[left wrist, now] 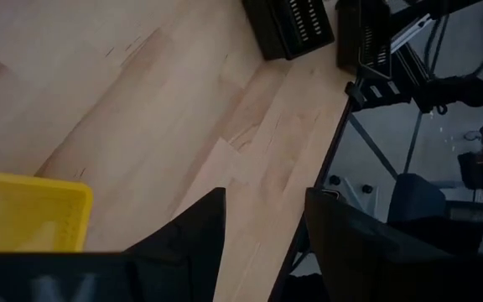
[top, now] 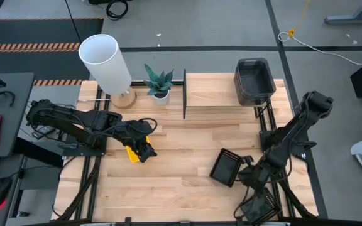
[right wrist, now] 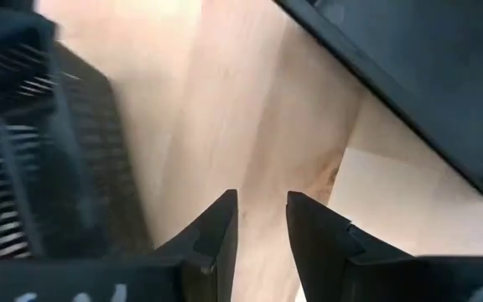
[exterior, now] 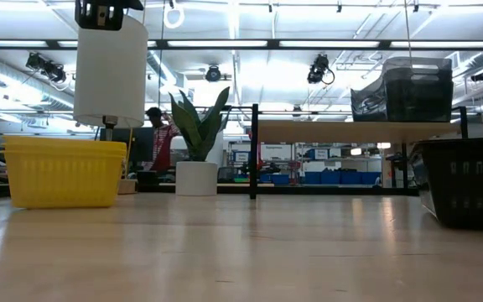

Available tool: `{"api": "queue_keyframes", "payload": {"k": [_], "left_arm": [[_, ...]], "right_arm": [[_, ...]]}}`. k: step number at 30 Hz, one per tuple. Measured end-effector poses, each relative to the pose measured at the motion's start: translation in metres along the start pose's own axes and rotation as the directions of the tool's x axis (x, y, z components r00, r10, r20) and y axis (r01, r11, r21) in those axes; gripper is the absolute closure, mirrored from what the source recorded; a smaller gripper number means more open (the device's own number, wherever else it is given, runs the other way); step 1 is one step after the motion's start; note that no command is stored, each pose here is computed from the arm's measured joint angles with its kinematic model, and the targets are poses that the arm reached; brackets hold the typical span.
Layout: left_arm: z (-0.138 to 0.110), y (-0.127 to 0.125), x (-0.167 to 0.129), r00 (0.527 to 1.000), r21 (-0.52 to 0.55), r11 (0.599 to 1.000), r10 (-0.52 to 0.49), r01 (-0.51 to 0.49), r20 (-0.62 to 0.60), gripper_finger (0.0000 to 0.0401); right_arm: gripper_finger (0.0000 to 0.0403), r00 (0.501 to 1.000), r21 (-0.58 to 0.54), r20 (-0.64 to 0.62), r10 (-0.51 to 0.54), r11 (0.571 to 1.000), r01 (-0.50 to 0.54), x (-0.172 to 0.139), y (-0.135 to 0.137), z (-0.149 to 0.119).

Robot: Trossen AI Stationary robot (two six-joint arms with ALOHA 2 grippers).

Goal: Stack baskets on shelf by color
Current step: Stack the bottom black bin on top of the black bin

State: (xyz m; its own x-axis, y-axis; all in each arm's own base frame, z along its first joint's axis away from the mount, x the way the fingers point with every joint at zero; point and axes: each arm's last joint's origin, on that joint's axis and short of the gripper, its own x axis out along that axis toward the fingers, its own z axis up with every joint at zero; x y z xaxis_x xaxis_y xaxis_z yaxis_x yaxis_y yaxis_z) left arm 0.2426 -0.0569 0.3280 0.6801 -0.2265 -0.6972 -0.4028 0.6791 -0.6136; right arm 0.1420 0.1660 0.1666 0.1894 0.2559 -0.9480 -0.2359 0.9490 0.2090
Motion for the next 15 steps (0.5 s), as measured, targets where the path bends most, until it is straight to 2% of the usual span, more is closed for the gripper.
{"api": "queue_keyframes", "payload": {"k": [4, 9, 12, 15], "left_arm": [[0.0, 0.0, 0.0, 1.0, 0.001, 1.0, 0.0, 0.0, 0.0, 0.0229], [0.001, 0.001, 0.0, 1.0, -0.004, 1.0, 0.003, -0.003, 0.004, 0.0229], [0.002, 0.001, 0.001, 1.0, -0.006, 1.0, 0.012, -0.012, 0.009, 0.0229], [0.001, 0.001, 0.001, 1.0, -0.004, 1.0, 0.011, -0.011, 0.007, 0.0229]], "right_arm": [[0.0304, 0.993, -0.009, 0.04, 0.108, 0.994, -0.108, -0.019, 0.011, 0.008], [0.0308, 0.988, -0.076, 0.153, 0.033, 0.997, -0.022, -0.027, 0.015, 0.014], [0.0306, 0.983, -0.135, 0.181, 0.041, 0.991, -0.017, -0.025, 0.016, 0.019], [0.0302, 0.978, -0.163, 0.142, 0.154, 0.978, -0.13, -0.025, 0.018, 0.022]]}}
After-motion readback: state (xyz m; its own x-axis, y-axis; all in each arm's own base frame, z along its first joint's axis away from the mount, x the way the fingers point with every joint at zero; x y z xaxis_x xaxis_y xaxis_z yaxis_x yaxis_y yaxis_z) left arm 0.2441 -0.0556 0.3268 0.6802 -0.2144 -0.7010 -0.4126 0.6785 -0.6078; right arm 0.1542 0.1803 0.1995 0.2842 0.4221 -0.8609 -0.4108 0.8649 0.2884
